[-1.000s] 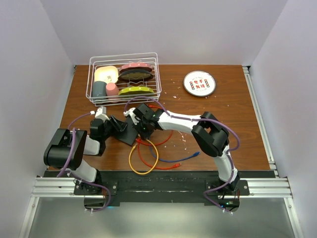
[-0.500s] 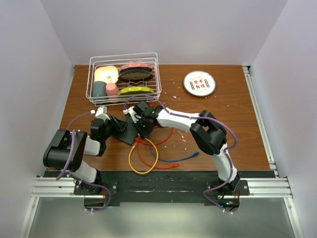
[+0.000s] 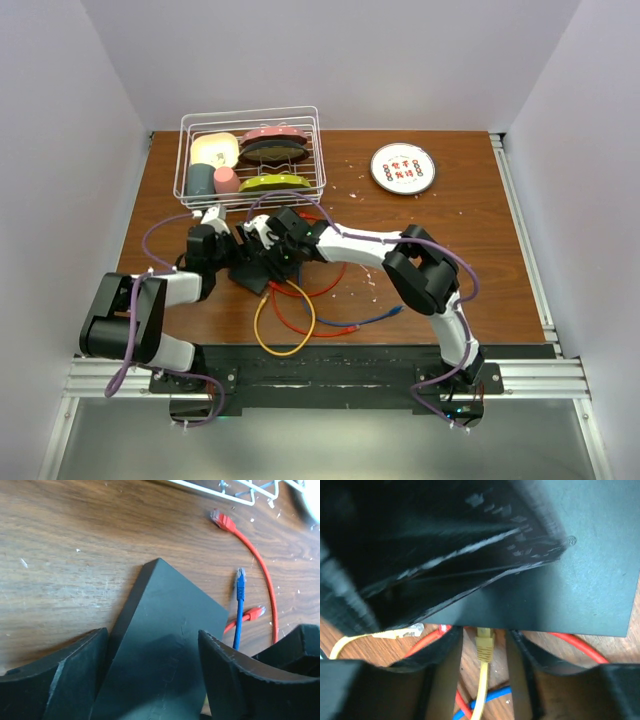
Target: Insert the plug into the switch port
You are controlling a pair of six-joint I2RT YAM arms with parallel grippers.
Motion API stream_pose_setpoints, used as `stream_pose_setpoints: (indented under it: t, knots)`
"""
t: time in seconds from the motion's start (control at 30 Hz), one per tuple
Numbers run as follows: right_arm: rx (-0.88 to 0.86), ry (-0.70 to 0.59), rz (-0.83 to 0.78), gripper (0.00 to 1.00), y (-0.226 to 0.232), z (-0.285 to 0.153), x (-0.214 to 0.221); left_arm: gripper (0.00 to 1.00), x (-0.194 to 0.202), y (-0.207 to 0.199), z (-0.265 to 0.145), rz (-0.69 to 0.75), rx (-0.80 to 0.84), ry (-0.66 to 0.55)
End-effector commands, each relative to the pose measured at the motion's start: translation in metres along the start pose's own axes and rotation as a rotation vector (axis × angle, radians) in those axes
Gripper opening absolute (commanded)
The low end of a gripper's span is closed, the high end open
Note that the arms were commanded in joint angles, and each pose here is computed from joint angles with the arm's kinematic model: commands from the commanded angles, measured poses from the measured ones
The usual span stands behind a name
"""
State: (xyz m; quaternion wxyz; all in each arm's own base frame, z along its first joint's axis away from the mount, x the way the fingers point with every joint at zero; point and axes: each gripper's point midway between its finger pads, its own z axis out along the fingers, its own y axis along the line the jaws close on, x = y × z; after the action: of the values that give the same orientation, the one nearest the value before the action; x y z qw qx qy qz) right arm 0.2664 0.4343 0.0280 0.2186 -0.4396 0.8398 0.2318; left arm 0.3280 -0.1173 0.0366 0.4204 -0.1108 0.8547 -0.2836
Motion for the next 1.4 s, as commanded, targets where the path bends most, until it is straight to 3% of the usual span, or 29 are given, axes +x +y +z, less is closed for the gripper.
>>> stream_pose_setpoints:
  t: [0.0,0.33,0.53,0.83,1.37]
  knots:
    - [-0.068,-0.291,-0.059,0.51,0.029,-0.024,-0.076,0.78,0.01,-0.014,-0.009,-0.028,0.066,0.164]
    - [0.136,-0.316,0.023,0.84,0.002,-0.072,-0.07,0.8,-0.032,-0.015,-0.022,0.018,-0.001,0.059]
    - [0.21,-0.324,0.097,0.86,-0.014,-0.088,-0.067,0.81,-0.038,-0.017,-0.029,0.036,-0.017,0.039]
    - [0.318,-0.269,0.37,0.71,-0.082,-0.092,-0.038,0.81,-0.046,-0.024,-0.036,0.045,-0.008,0.021]
    - [0.258,-0.101,0.443,0.48,-0.08,-0.035,0.006,0.81,-0.038,-0.021,-0.037,0.04,-0.008,0.04]
